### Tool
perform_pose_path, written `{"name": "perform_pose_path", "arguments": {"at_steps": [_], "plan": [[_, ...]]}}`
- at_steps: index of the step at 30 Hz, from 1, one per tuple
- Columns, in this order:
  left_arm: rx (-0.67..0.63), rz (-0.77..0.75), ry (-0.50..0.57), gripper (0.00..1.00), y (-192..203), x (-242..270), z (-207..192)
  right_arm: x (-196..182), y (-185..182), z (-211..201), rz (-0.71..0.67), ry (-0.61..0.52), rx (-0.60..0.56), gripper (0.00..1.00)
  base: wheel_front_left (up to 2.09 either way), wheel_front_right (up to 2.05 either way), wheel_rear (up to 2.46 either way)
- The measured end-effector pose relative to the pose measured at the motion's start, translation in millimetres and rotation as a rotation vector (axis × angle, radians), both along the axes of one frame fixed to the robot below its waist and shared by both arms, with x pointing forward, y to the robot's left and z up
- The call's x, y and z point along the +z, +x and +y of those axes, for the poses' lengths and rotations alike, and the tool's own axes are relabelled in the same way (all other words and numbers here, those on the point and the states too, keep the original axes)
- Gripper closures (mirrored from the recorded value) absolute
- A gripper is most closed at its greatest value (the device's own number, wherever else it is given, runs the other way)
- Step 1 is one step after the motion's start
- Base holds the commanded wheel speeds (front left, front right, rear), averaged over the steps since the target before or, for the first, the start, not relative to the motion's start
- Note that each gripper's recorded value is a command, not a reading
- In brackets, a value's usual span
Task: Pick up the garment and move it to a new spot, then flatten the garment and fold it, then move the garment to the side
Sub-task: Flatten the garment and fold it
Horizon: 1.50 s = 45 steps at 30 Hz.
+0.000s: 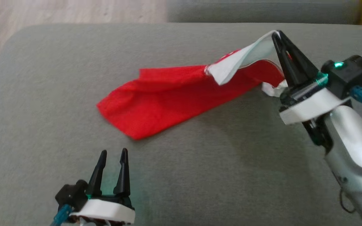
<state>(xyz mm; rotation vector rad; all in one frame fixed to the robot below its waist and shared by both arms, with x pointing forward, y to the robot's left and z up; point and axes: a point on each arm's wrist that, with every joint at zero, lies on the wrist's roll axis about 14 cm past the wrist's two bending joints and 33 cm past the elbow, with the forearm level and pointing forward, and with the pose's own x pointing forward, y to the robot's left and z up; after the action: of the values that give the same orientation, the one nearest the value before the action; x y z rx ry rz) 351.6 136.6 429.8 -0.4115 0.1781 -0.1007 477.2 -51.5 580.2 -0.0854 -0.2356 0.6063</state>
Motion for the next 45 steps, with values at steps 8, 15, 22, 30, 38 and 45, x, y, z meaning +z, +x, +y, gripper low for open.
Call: {"name": "perform_pose_path", "arguments": {"at_steps": [8, 15, 22, 30, 38, 45], "plan": [[-0.076, -0.007, -0.009, 0.00, 6, 1, -24, -92, -47, -65, 0.282, -0.029, -0.131, 0.00, 0.00, 0.00, 0.00], [-0.064, 0.001, 0.008, 0.00, 8, -2, -18, -133, -63, -95, 0.426, 0.056, -0.269, 0.00, 0.00, 0.00, 0.00], [-0.020, -0.019, 0.027, 0.00, 34, 3, -3, -134, -66, -81, 0.422, 0.126, -0.301, 0.00, 0.00, 0.00, 0.00], [-0.044, 0.031, 0.216, 0.00, 101, -10, 15, -148, -56, -63, 0.453, 0.111, -0.259, 0.00, 0.00, 0.00, 0.00], [-0.045, 0.154, 0.331, 0.00, 117, -43, 37, -158, -49, -66, 0.476, 0.105, -0.270, 0.00, 0.00, 0.00, 0.00], [-0.067, 0.265, 0.385, 0.00, 115, -65, 51, -166, -50, -66, 0.499, 0.102, -0.270, 0.00, 0.00, 0.00, 0.00]]}}
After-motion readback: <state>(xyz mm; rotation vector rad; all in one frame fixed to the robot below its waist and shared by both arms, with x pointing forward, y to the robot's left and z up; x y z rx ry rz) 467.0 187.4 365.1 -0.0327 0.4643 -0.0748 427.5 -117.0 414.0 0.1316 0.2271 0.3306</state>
